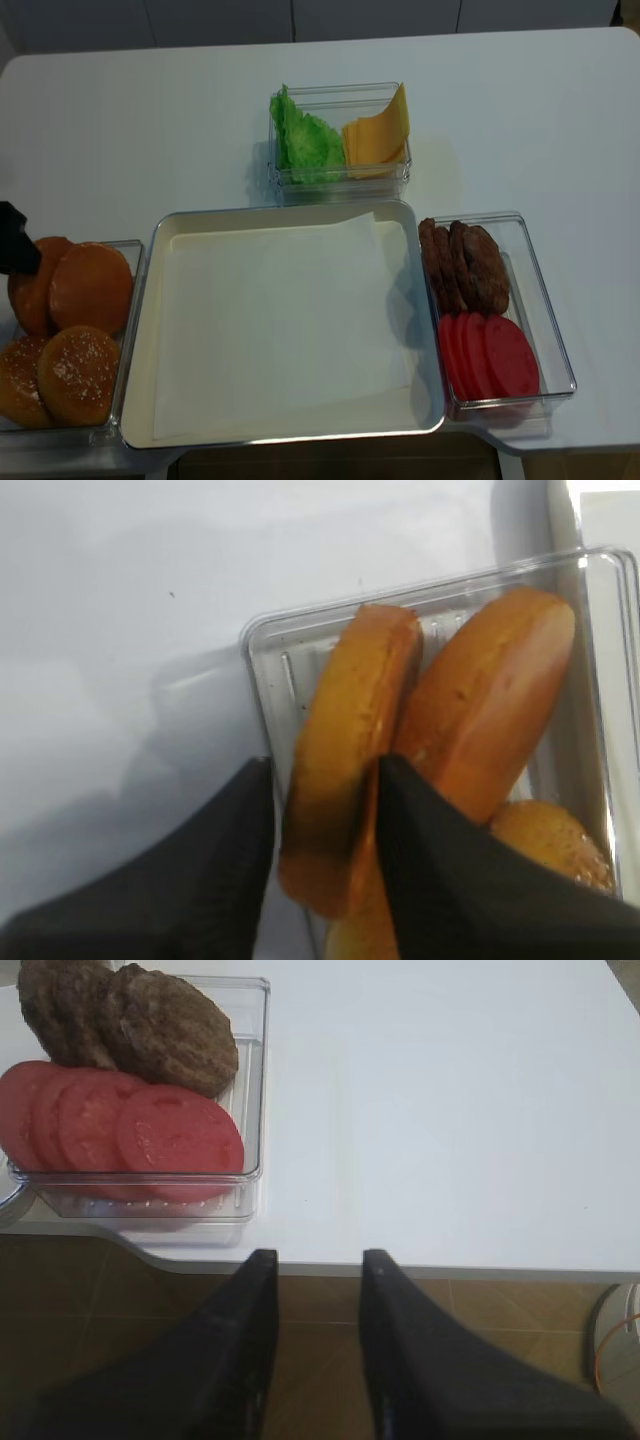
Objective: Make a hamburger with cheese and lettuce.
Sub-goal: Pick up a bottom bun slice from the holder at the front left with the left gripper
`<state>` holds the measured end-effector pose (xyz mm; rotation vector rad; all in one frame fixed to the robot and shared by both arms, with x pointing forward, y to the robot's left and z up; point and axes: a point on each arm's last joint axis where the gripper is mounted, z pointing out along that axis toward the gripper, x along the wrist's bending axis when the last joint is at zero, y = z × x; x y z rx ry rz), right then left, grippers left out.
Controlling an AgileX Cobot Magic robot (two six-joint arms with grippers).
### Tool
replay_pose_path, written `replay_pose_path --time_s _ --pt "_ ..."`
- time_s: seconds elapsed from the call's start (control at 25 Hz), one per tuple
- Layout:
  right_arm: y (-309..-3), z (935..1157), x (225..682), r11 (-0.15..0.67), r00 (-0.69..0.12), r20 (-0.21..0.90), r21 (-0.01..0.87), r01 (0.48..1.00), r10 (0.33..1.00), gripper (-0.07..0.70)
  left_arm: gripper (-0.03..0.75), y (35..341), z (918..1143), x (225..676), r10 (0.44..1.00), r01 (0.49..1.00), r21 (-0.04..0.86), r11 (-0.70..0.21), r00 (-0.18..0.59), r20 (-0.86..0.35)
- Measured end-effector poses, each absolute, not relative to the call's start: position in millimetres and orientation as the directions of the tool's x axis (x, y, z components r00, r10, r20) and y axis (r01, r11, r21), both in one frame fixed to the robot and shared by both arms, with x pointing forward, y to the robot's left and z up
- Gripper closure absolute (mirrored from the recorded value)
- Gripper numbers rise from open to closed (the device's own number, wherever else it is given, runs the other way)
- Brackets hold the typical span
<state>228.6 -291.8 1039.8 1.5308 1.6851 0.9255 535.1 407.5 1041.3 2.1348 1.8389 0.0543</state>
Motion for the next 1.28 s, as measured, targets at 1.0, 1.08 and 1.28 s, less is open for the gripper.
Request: replay_pose_path --time_s 1.0,1.08,1.28 --pt "-291.8 1039.8 228.6 0.06 -0.086 -0.017 0.852 0.52 0.996 0.415 0.582 408.7 1076.4 540.4 0.962 0.92 0.343 -0.191 0.245 -0.122" --pt "-291.8 1039.8 228.6 0.06 -0.086 -0.017 0.852 0.52 0.996 0.415 0.582 407.7 1082.6 538.0 0.963 0.913 0.358 -0.195 0.248 -0.109" --pt "-291.8 1039.8 228.6 0.06 -0.086 -0.017 0.852 0.52 0.996 0.415 0.582 405.0 1094.9 530.9 0.965 0.901 0.383 -0.201 0.25 -0.081"
